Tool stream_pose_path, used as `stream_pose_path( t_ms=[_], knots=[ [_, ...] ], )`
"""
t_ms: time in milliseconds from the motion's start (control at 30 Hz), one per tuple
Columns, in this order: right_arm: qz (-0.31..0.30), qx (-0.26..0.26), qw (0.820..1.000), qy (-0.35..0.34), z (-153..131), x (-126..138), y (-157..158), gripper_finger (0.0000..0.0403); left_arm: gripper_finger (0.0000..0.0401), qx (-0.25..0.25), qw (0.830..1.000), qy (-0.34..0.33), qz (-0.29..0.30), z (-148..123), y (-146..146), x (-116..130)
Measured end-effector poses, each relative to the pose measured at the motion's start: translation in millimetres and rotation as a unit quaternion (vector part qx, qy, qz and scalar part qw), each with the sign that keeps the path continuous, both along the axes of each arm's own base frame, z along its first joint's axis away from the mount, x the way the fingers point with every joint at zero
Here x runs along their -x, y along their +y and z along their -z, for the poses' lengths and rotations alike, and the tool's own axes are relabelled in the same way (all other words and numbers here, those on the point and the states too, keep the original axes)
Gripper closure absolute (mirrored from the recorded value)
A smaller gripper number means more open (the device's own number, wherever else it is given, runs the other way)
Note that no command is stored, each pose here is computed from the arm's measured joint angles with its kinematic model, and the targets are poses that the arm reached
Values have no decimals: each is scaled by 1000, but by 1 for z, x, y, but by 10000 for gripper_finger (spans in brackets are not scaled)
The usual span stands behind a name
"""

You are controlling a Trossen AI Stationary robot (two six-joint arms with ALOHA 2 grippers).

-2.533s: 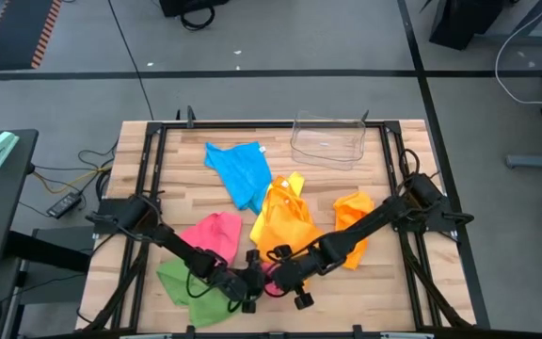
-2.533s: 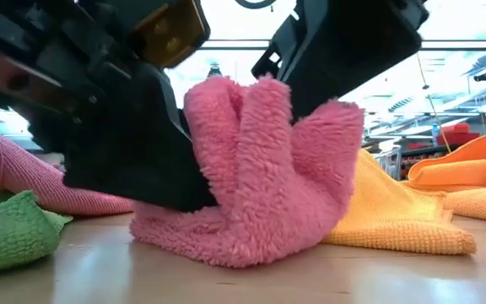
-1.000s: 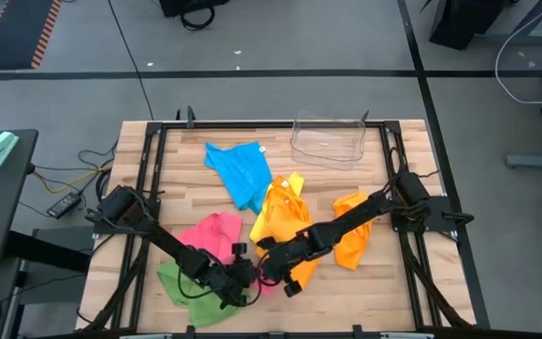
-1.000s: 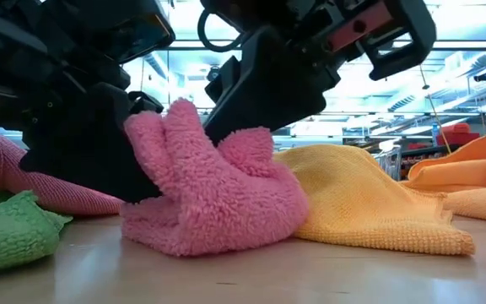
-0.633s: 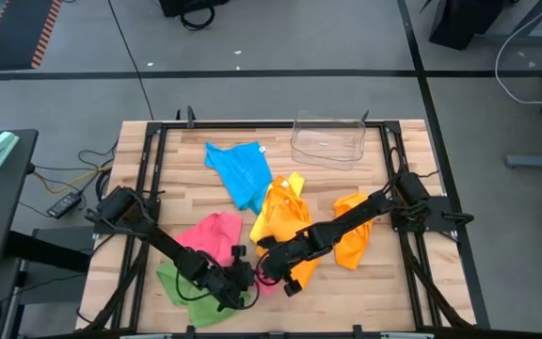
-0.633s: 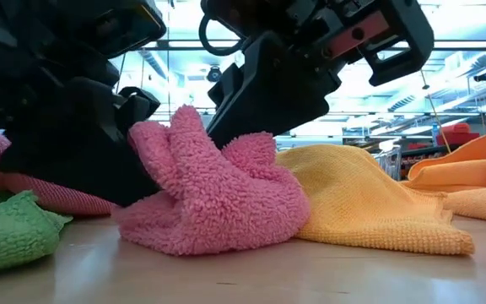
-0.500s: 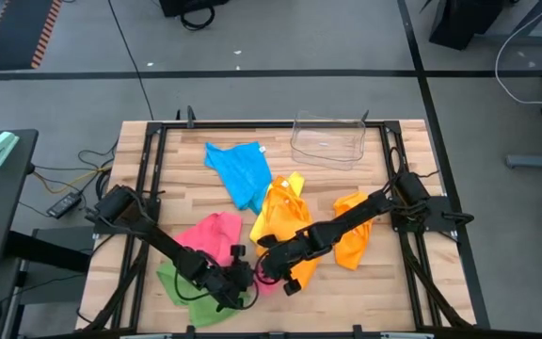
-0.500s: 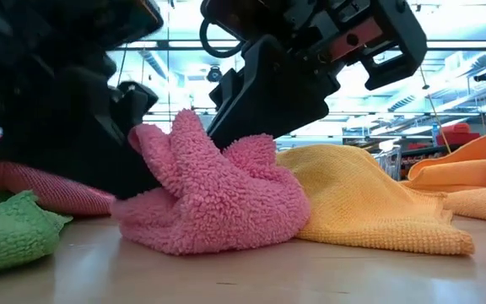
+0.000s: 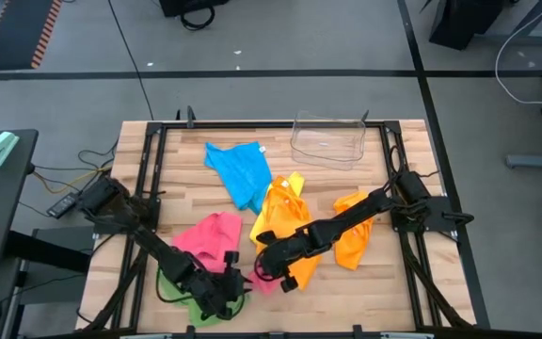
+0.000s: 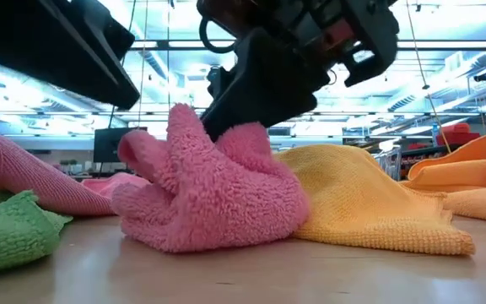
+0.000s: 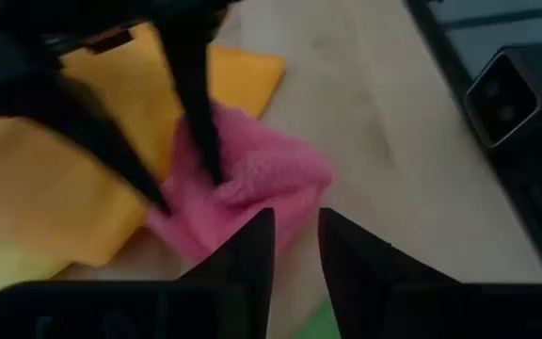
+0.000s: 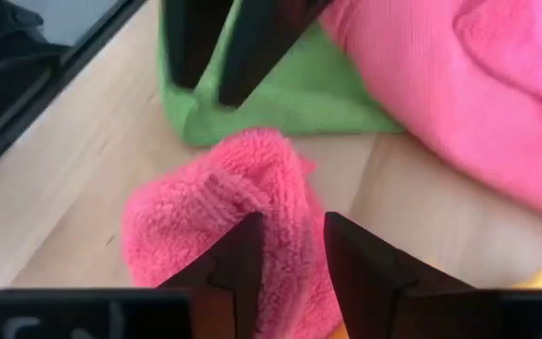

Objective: Fold microfiber towels
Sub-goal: Fold the top pink microfiber cloth

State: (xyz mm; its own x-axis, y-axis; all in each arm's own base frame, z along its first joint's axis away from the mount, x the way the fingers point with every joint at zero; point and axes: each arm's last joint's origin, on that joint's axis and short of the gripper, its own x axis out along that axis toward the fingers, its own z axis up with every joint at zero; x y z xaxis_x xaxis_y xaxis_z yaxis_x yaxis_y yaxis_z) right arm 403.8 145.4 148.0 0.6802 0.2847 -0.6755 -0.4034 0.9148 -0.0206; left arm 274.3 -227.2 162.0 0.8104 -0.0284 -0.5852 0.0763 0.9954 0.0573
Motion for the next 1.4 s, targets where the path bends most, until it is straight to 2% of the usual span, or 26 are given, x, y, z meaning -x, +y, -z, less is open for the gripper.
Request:
stream_pose_path(
  t_ms=[300, 433, 600, 867, 1033, 1167, 1267, 1400],
  knots=[
    [11, 9, 1000, -3, 0, -2, -6, 276, 321, -5, 1000, -15, -18, 20, 8, -21],
    [11, 10, 1000, -2, 0, -2, -6, 276, 320, -7, 1000, -18, -24, 20, 12, -24],
    [12, 10, 1000, -3, 0, -2, -6, 276, 325, -10, 999, -46, -1, 14, 6, -24],
    [10, 7, 1000, -7, -5, -1, -6, 276, 326, -11, 999, 14, -34, 25, 12, -17],
    [8, 8, 1000, -12, -13, 1, -7, 276, 330, -8, 999, 15, -37, 25, 12, -17],
    [7, 10, 1000, -24, -30, 5, -9, 276, 332, -8, 999, 15, -37, 25, 12, -17],
    [-32, -8, 999, -12, -42, 13, -3, 276, 331, -8, 999, 16, -38, 25, 12, -17],
    [-104, -25, 994, 0, -38, 27, 27, 276, 333, -6, 999, 16, -39, 25, 12, -17]
  ],
)
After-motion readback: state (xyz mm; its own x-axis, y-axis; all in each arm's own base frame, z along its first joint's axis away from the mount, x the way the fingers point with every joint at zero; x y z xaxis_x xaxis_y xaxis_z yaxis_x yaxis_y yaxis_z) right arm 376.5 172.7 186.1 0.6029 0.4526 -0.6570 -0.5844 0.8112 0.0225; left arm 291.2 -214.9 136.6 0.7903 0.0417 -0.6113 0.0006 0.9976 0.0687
